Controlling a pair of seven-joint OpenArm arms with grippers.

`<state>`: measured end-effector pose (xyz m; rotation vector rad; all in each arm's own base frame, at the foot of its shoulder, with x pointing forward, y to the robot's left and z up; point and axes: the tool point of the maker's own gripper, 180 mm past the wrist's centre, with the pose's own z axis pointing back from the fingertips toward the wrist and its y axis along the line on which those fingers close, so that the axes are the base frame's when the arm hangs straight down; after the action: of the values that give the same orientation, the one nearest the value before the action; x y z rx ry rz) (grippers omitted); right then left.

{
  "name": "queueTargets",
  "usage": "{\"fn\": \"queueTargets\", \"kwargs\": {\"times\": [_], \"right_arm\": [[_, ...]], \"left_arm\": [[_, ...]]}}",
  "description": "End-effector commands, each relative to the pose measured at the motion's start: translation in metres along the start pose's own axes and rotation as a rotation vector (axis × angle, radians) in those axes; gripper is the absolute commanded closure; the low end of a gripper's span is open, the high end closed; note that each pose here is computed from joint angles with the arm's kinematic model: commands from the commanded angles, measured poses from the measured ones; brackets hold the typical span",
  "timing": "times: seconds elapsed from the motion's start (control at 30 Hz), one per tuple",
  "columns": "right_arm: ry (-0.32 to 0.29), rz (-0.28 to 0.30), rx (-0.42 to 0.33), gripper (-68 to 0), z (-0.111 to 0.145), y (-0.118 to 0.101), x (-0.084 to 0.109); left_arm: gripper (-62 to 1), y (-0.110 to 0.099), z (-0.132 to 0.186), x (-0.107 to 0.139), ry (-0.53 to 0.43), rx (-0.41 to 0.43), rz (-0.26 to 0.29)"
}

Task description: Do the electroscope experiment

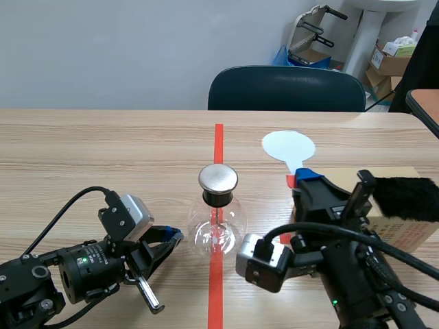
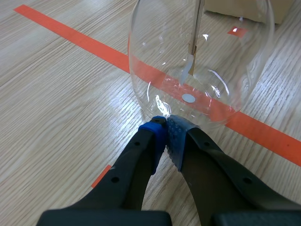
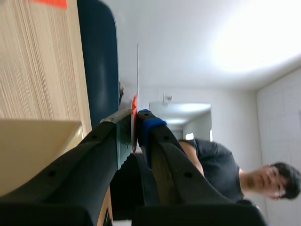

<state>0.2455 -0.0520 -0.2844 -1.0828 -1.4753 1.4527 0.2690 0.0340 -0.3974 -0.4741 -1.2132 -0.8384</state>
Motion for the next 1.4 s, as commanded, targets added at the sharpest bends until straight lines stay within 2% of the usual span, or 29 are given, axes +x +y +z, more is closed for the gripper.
{"fn": "queueTargets", "kwargs": {"times": [0.0, 0.3, 0.5, 0.7, 1.2, 1.37], "right_arm": [[-0.027, 0.011, -0.041, -1.5, -0.006, -0.011, 0.001], [-0.236, 0.015, -0.039, -1.5, -0.001, -0.011, 0.039], [-0.294, 0.016, -0.039, -1.5, 0.002, -0.01, 0.049], [-0.312, 0.016, -0.039, -1.5, 0.003, -0.01, 0.052], [-0.311, 0.016, -0.039, -1.5, 0.003, -0.01, 0.052], [-0.266, 0.016, -0.039, -1.5, 0.0, -0.01, 0.044]], "left_arm": [[-2.9, 0.0, -0.003, 0.009, -0.034, -0.001, 0.004], [-2.9, 0.0, -0.003, 0.009, -0.034, -0.001, 0.004], [-2.9, 0.0, -0.003, 0.009, -0.034, -0.001, 0.004], [-2.9, 0.0, -0.003, 0.009, -0.034, -0.001, 0.004], [-2.9, 0.0, -0.003, 0.009, -0.034, -0.001, 0.004], [-2.9, 0.0, -0.003, 0.009, -0.033, 0.0, 0.004]]}}
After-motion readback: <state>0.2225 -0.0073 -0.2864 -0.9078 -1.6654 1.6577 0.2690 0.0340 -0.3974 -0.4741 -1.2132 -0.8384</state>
